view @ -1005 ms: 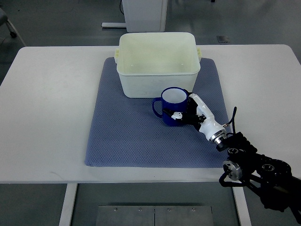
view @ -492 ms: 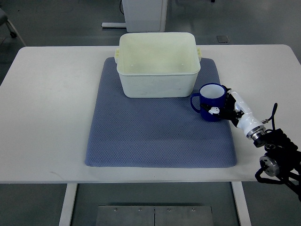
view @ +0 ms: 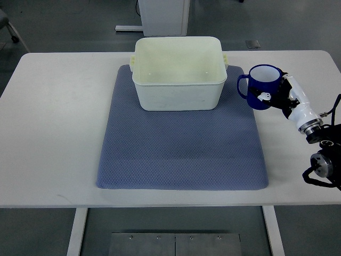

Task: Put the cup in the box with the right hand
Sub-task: 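Lift the mug with the right hand up and away from the robot, then carry the mug with the right hand over the cream box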

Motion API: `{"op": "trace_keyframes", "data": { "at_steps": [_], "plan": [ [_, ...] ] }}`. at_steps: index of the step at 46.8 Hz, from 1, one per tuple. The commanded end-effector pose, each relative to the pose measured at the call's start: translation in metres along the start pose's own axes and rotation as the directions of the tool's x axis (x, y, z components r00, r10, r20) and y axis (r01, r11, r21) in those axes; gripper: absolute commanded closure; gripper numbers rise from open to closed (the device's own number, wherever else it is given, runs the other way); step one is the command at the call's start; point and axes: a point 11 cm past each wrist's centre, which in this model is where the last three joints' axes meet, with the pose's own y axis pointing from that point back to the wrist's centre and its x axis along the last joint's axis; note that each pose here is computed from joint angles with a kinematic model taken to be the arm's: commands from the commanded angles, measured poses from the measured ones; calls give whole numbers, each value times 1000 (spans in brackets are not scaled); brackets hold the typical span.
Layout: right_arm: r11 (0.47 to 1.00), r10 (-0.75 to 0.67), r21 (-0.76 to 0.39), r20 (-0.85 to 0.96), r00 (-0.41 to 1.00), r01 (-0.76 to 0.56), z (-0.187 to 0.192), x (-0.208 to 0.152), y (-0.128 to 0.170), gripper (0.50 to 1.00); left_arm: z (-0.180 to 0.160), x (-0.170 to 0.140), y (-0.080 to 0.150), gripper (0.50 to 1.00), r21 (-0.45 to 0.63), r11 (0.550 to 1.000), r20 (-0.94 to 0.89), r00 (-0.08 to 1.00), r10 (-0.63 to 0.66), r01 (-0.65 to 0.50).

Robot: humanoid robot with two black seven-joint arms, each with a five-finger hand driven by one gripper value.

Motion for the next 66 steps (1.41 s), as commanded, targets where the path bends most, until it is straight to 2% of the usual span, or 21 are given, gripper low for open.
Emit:
{"op": "trace_keyframes", "data": {
  "at_steps": [1,21,34,50,66],
  "plan": [
    [999,14,30,0,1000,-14,-12,7,-6,1000,0,0,0,500,0,1000,0,1000,-1,1],
    [986,11,167,-27,1000,-6,-72,9,-45,1000,0,0,0,500,0,1000,0,1000,1,-1],
    [973,-42,226,-35,998,49,-95,-32,-78,1000,0,0,0,500,0,1000,0,1000,-1,1],
    [973,-117,192,-67,991,128,-81,-90,-99,1000,0,0,0,500,0,1000,0,1000,1,-1],
    [977,-138,150,-91,986,151,-61,-120,-102,1000,0,0,0,500,0,1000,0,1000,-1,1]
  ]
}}
